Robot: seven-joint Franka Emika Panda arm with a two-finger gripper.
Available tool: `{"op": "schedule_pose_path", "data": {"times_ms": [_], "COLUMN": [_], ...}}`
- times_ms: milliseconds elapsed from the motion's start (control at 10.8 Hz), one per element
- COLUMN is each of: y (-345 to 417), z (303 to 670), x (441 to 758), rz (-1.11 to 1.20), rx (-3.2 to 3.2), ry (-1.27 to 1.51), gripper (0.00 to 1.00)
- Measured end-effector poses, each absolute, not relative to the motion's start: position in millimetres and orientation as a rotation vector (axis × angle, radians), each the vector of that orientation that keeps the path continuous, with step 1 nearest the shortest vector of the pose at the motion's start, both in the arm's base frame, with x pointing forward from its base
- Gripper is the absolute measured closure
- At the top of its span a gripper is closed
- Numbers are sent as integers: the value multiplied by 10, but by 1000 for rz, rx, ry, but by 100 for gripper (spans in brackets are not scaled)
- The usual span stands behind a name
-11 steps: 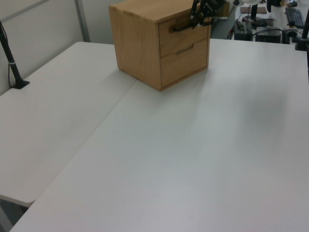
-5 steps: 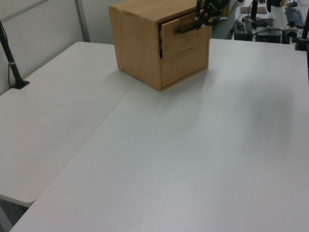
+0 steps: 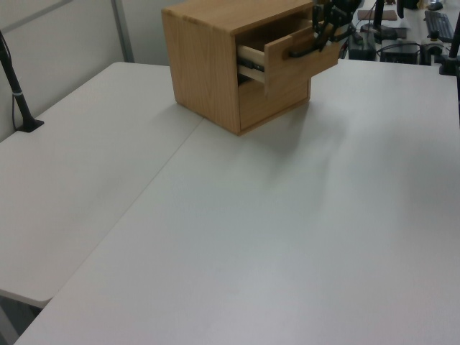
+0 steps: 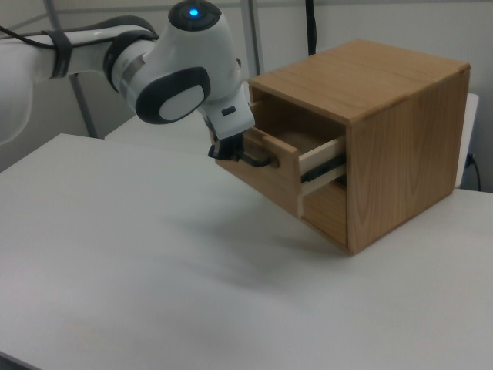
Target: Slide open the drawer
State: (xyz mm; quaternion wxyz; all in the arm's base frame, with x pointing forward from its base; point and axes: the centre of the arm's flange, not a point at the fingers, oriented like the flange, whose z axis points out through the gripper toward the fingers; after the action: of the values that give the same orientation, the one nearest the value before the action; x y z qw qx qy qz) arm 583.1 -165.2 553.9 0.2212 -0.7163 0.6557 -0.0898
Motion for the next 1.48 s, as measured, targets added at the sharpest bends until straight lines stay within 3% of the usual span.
{"op": "schedule_pose_path", "data": {"times_ms": [924, 1109, 1386, 1479], "y": [-1227, -1018, -987, -983], "z": [5640, 5727, 6198, 6331], "x": [5164, 5156, 5080, 5048], "rz": [-12, -17, -130, -148], "rx": [-2192, -2304, -2294, -2295], "ry": [1810, 1672, 1622, 1608], "gripper": [78, 49, 3, 0]}}
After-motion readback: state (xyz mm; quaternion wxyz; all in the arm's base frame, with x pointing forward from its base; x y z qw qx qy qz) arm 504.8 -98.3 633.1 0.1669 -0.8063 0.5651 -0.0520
